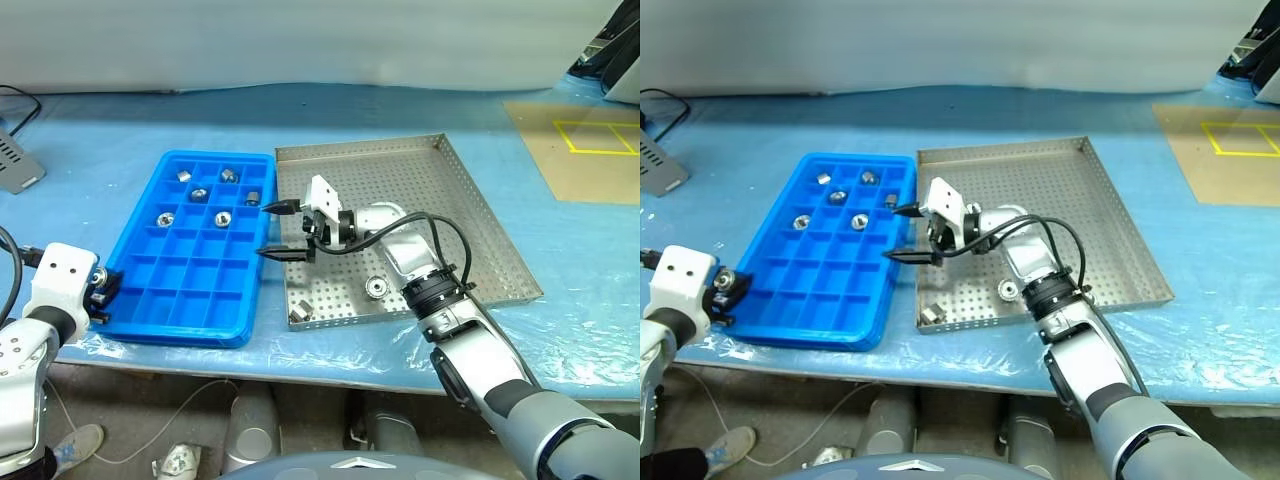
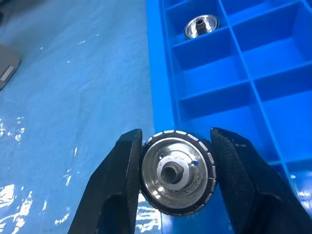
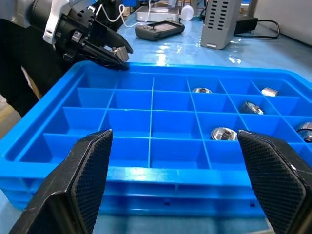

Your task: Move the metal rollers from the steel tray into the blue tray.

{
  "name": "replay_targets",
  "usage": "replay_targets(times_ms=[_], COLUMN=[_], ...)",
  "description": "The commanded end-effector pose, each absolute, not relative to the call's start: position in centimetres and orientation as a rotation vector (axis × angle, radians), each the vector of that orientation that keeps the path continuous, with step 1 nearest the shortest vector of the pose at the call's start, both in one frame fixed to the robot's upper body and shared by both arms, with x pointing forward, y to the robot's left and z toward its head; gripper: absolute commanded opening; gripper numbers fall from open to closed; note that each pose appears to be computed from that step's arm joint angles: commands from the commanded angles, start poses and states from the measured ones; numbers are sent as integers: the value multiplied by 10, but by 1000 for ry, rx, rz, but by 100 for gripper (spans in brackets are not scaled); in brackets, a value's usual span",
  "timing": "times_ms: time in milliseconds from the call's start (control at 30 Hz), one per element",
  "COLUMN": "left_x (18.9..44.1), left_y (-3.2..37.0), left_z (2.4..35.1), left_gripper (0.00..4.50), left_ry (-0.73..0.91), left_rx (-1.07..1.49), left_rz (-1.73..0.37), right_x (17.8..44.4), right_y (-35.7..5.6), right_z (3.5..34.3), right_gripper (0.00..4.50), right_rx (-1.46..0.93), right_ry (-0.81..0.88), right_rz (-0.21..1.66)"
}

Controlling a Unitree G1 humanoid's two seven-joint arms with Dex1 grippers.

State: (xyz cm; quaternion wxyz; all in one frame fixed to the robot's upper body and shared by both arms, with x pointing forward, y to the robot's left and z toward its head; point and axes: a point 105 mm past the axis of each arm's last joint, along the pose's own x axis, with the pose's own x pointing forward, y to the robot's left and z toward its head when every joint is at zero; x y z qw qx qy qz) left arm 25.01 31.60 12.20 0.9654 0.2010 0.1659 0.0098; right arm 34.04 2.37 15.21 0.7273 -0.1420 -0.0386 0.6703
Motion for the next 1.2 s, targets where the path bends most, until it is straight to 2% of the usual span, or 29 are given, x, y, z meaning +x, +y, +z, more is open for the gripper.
replay_targets(times_ms=[33,167,367,500,633,800,933,1200], left_x=[255,258,268,275,281,281,279,284], left_y=[311,309,300,282,235,195,169,165], left_z=[116,109,111,125,161,176,171,154], left_gripper=[187,187,387,387,387,387,387,387], left_ry=[342,354,335,278,137,95,124,184], left_rx=[416,419,411,411,365,305,274,275], left_rz=[-14,-35,-66,-131,-291,-480,-633,-693], right_x=[338,339,341,342,344,343,339,330], right_y=[25,22,19,17,11,-6,-25,-41], right_z=[171,171,171,171,171,168,159,152], right_gripper=[432,432,432,432,432,432,432,432], right_rx=[-338,-338,-343,-342,-346,-324,-307,-289], right_ry=[-159,-156,-157,-155,-154,-126,-71,-24], right_rz=[1469,1449,1419,1403,1375,1342,1306,1230])
